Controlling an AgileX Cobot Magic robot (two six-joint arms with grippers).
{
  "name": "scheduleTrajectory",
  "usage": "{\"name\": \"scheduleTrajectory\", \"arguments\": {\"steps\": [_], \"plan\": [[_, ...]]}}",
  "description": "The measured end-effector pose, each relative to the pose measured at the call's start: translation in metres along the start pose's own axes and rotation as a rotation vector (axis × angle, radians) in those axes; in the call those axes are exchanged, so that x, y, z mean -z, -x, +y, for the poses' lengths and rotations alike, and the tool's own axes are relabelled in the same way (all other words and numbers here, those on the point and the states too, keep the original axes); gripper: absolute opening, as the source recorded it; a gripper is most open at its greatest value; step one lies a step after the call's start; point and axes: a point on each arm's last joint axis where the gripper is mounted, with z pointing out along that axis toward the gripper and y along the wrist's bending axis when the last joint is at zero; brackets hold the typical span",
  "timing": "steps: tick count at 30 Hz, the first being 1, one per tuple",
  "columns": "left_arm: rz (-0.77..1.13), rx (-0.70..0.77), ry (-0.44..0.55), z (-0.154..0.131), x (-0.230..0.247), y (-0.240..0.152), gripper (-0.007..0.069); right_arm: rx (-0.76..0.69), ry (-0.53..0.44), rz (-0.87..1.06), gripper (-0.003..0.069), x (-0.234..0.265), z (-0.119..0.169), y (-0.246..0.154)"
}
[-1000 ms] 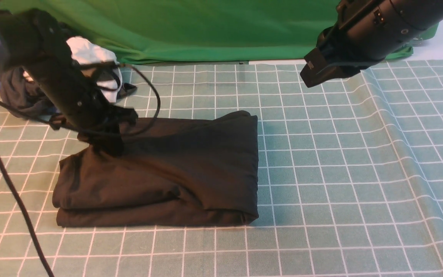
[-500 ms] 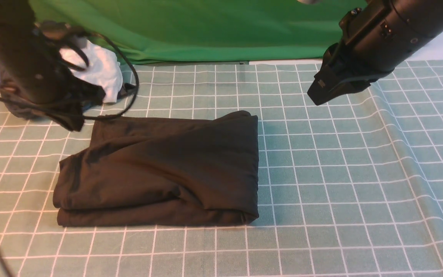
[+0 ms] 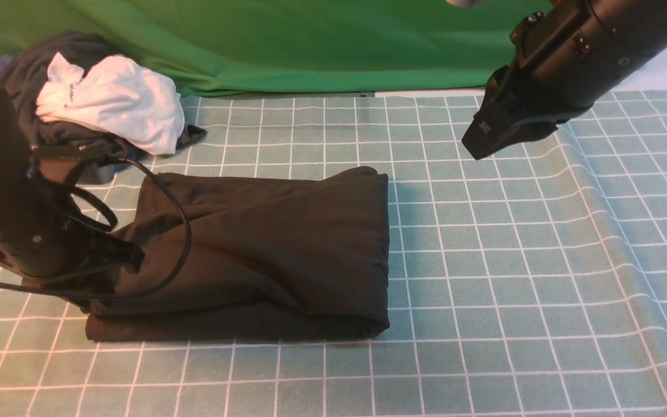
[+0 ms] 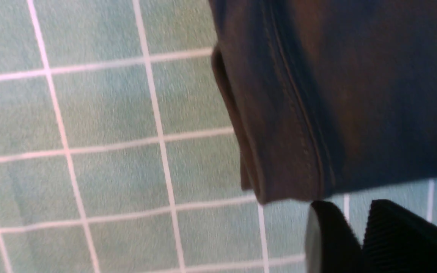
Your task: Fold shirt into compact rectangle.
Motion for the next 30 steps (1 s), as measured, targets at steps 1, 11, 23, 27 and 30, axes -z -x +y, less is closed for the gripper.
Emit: {"name": "scheduleTrajectory", "arguments": {"steps": [1, 11, 23, 27, 30], "plan": [[-0.020, 0.023, 0.003, 0.000, -0.003, 0.000, 0.0217, 0.000, 0.000, 0.001, 0.0067, 0.000, 0.000, 0.000], [-0.101, 0.145, 0.028, 0.004, -0.022, -0.006, 0.0599, 0.005, 0.002, 0.001, 0.0072, 0.000, 0.000, 0.000], [-0.115, 0.115, 0.028, 0.004, -0.024, -0.007, 0.0076, 0.077, 0.036, 0.013, 0.0093, -0.006, 0.022, 0.003], [-0.105, 0.090, 0.034, 0.004, -0.024, -0.008, 0.0022, 0.128, 0.043, 0.029, 0.0139, -0.010, 0.034, 0.004], [-0.091, 0.070, 0.047, 0.005, -0.018, -0.008, 0.0021, 0.144, 0.030, 0.042, 0.0214, -0.013, 0.035, 0.003]]}}
